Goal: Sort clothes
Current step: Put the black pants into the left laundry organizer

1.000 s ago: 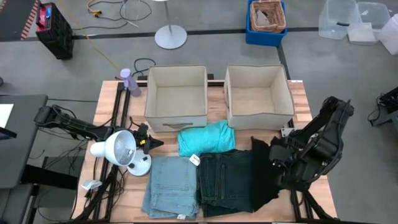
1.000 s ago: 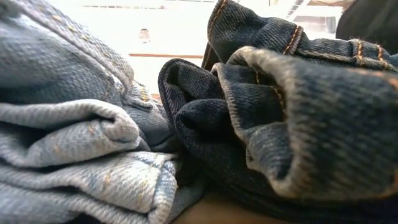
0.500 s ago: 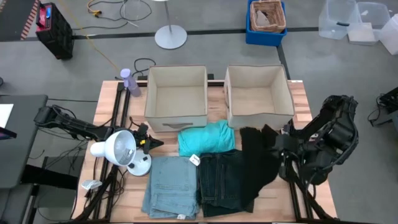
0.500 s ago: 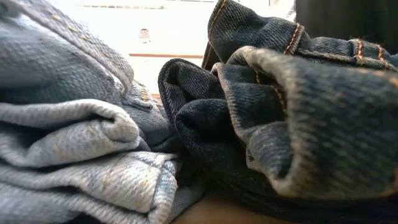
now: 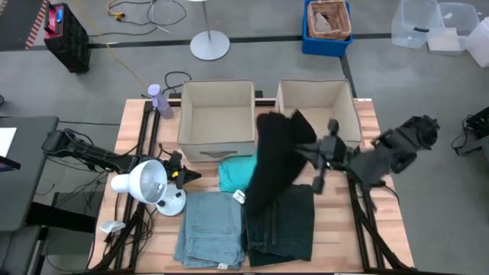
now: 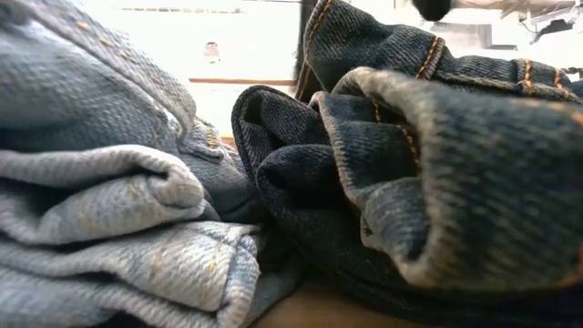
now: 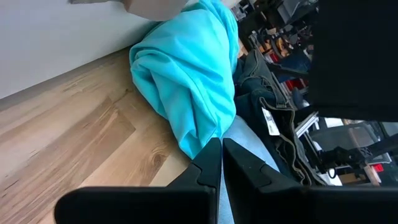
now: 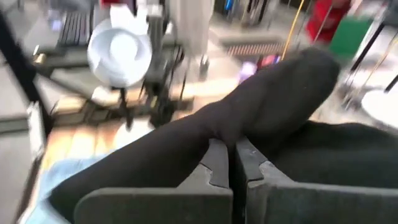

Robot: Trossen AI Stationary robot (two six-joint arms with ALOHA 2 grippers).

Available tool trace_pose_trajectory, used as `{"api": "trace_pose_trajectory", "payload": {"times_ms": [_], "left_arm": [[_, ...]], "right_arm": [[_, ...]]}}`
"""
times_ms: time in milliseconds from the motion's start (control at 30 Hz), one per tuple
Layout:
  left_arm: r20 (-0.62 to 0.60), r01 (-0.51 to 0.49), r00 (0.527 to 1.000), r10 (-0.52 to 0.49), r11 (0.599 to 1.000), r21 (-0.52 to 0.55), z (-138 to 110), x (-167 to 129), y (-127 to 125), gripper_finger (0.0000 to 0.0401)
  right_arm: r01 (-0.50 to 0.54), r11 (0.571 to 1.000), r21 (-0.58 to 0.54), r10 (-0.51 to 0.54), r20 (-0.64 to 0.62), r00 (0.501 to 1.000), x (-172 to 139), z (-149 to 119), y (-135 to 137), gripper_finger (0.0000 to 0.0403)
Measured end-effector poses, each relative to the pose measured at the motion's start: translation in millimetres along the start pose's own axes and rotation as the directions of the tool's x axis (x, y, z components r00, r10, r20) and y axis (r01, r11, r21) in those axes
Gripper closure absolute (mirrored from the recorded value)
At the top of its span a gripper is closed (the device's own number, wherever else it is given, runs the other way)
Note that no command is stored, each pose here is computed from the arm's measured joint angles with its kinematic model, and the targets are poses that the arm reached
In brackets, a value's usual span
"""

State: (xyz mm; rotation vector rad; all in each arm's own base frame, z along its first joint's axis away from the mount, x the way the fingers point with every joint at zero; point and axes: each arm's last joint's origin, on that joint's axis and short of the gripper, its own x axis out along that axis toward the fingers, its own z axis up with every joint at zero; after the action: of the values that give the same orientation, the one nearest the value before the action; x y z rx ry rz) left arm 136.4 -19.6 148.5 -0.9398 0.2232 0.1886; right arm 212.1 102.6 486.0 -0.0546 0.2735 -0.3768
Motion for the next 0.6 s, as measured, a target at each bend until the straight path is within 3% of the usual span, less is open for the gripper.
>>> {"api": "trace_pose_trajectory", "payload": {"times_ms": [267, 400, 600], "left_arm": [[0.0, 0.0, 1.0, 0.0, 1.0, 0.0, 0, 0, 0, 0.039], [0.0, 0.0, 1.0, 0.0, 1.0, 0.0, 0, 0, 0, 0.039], [-0.001, -0.001, 1.0, 0.001, 1.0, 0.002, 0, 0, 0, 0.039]], "right_arm": [[0.073, 0.997, -0.026, -0.063, 0.272, 0.96, 29, 43, -33, 0.0403], [0.15, 0.989, -0.009, -0.14, 0.302, 0.943, 50, 50, -55, 0.0403], [0.095, 0.995, 0.026, -0.099, 0.317, 0.943, 103, 47, -74, 0.0403]]}}
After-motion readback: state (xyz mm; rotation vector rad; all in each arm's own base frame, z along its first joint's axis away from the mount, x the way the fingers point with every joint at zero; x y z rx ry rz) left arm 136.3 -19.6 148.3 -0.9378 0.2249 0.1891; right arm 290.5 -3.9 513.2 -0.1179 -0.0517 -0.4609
